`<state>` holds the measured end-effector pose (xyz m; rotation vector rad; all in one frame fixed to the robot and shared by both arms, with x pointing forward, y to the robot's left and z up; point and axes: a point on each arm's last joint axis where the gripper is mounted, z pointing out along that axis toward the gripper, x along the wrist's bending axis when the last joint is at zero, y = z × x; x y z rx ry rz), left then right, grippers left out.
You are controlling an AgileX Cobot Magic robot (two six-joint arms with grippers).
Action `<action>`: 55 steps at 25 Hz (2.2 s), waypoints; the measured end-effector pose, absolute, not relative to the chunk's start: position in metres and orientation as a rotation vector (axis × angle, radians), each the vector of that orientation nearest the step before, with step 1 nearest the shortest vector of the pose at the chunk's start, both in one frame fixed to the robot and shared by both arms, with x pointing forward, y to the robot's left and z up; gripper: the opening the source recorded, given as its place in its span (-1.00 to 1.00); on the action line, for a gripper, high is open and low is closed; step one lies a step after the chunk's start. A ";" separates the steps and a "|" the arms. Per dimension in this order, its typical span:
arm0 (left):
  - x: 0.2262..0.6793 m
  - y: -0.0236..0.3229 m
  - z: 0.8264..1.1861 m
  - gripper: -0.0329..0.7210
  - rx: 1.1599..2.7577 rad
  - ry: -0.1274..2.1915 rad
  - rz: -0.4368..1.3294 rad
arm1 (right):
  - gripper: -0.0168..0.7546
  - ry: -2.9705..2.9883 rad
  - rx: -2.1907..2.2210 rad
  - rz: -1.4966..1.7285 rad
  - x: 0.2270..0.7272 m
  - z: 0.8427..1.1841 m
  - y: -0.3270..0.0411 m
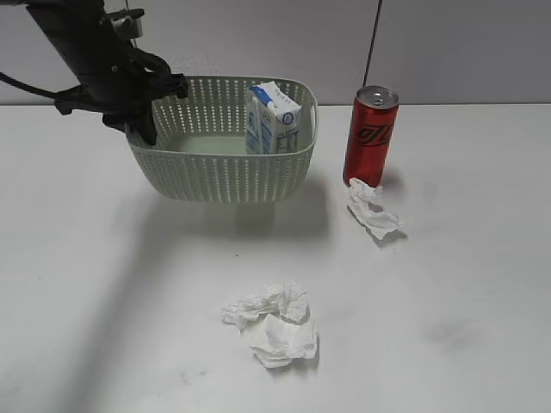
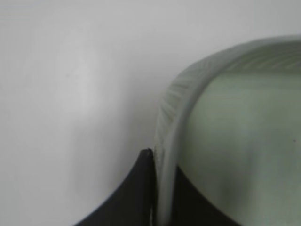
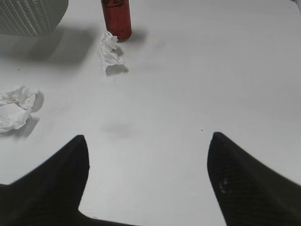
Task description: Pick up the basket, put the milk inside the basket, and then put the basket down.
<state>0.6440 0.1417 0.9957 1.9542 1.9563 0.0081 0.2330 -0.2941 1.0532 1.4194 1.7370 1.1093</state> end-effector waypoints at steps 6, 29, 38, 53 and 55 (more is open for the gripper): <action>0.650 0.132 0.976 -0.91 1.922 1.970 -0.024 | 0.58 1.732 1.415 1.114 0.232 1.053 -0.294; 0.646 0.121 0.959 0.74 1.991 1.976 -0.076 | 0.58 1.731 1.416 1.115 0.232 1.053 -0.294; 0.638 0.235 1.076 0.77 1.913 1.821 0.220 | 0.58 1.732 1.415 1.114 0.232 1.053 -0.294; 0.542 0.320 1.153 0.62 2.003 1.795 0.379 | 0.58 1.732 1.415 1.114 0.232 1.053 -0.294; 0.517 0.318 1.162 0.62 1.997 1.782 0.420 | 0.58 1.732 1.415 1.114 0.232 1.053 -0.294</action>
